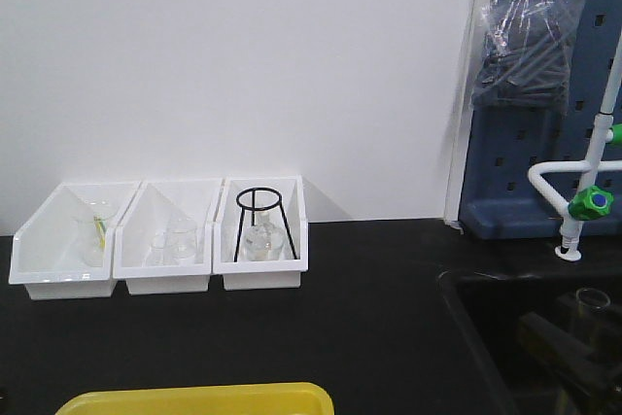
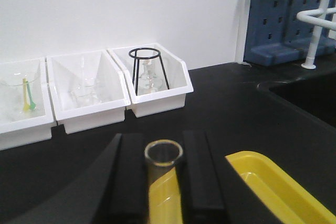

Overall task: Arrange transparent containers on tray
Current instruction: 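Lower the left gripper's tube flat onto the yellow tray and open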

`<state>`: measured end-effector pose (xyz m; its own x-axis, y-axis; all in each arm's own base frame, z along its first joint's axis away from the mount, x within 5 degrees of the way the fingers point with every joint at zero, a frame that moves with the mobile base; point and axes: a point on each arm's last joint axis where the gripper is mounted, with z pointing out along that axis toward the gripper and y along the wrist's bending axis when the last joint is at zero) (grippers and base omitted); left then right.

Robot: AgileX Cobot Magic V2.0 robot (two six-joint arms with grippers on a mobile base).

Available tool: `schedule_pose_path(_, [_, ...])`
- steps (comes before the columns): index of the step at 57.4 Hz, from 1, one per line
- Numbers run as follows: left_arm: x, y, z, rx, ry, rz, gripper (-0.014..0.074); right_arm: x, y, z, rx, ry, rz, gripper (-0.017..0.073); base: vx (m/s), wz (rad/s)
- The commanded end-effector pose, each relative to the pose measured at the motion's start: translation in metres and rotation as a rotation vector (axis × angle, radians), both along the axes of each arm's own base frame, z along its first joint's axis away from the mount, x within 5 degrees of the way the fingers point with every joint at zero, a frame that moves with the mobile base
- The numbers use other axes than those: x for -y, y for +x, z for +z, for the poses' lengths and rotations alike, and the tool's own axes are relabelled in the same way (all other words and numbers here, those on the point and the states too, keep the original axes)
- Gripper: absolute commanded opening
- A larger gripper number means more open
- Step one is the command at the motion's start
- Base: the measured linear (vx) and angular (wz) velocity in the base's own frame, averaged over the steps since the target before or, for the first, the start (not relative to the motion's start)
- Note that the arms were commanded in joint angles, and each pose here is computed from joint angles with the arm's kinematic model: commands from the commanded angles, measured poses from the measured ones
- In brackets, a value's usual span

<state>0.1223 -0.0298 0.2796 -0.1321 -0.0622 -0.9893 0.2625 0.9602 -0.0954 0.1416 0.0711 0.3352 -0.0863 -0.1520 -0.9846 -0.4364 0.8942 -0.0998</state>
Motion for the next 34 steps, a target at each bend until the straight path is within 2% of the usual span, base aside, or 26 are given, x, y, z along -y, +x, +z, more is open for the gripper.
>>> schedule_pose_path(1, [0.0007,0.0012,0.0096,0.019,-0.034,-0.001,-0.0006,-0.0025,-0.002,0.0167,0.086,0.029,0.038,-0.0011,0.0,-0.01])
schedule_pose_path(8, [-0.0013,0.0017,0.0086,0.01,-0.029,0.022,-0.0006,-0.0025,-0.002,0.0167,0.086,0.029,0.038,-0.0011,0.0,0.0])
schedule_pose_path(34, [-0.0012,0.0017,0.0087,0.009,-0.033,0.022,-0.0006,-0.0025,-0.002,0.0167,0.086,0.03,0.038,-0.0011,0.0,0.0])
